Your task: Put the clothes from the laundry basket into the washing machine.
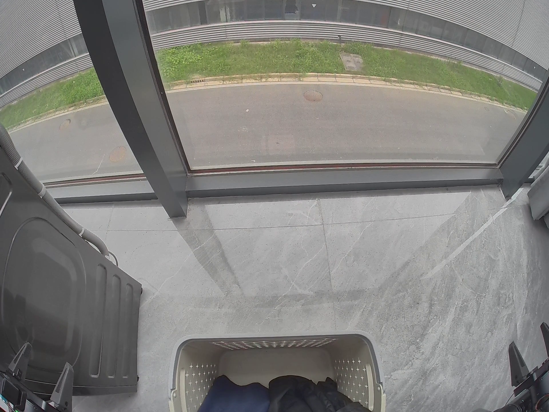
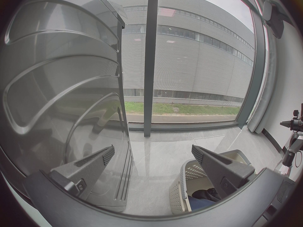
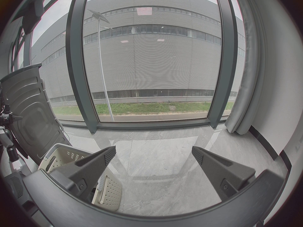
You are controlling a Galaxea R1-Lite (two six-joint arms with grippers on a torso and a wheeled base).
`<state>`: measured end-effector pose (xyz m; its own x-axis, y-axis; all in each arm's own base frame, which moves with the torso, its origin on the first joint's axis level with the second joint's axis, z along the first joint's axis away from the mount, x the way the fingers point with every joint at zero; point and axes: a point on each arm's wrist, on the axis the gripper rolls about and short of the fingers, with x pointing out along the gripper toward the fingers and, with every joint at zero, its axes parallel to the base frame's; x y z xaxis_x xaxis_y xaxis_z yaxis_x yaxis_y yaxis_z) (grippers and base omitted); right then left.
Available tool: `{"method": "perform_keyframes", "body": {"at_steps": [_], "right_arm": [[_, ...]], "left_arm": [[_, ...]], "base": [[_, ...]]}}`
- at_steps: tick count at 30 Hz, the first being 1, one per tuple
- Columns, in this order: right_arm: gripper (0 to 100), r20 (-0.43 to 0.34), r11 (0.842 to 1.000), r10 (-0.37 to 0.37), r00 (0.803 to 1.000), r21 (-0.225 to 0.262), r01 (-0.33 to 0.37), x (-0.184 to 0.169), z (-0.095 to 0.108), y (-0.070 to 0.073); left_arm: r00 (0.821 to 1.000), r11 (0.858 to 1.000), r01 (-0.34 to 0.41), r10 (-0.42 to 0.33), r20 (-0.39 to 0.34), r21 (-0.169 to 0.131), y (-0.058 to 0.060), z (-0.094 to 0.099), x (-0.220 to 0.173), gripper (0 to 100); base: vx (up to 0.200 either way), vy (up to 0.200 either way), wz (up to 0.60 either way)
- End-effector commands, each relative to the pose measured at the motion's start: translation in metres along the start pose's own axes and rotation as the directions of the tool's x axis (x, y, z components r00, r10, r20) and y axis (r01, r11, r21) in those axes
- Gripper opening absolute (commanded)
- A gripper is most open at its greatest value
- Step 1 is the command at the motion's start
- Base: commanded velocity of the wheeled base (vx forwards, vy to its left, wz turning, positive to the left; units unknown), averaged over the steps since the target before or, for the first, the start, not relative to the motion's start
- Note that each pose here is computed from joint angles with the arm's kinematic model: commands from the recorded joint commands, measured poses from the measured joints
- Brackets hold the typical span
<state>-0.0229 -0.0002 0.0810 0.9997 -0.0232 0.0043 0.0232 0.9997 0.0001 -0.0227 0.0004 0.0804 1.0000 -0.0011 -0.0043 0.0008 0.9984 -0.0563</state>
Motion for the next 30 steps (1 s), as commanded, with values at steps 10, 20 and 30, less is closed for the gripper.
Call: {"method": "perform_keyframes", "body": {"at_steps": [10, 20, 30], "right_arm": [[100, -0.001, 1.000, 0.000, 1.000, 0.000, 0.000, 0.0001, -0.0052, 0.0000], [100, -0.001, 1.000, 0.000, 1.000, 0.000, 0.000, 0.0001, -0.0052, 0.0000], [100, -0.001, 1.000, 0.000, 1.000, 0.000, 0.000, 0.0001, -0.0052, 0.0000]], "left_arm": [[1.000, 1.000, 0.001, -0.001, 0.001, 0.000, 0.0003, -0.0050, -0.0002, 100], [1.000, 1.000, -0.001, 0.001, 0.003, 0.000, 0.0003, -0.0048, -0.0002, 100], [1.000, 1.000, -0.001, 0.001, 0.001, 0.000, 0.0003, -0.0050, -0.0002, 100]], "base": [[-0.180, 0.000, 0.00], [-0.200, 0.000, 0.00], [-0.200, 0.000, 0.00]]}}
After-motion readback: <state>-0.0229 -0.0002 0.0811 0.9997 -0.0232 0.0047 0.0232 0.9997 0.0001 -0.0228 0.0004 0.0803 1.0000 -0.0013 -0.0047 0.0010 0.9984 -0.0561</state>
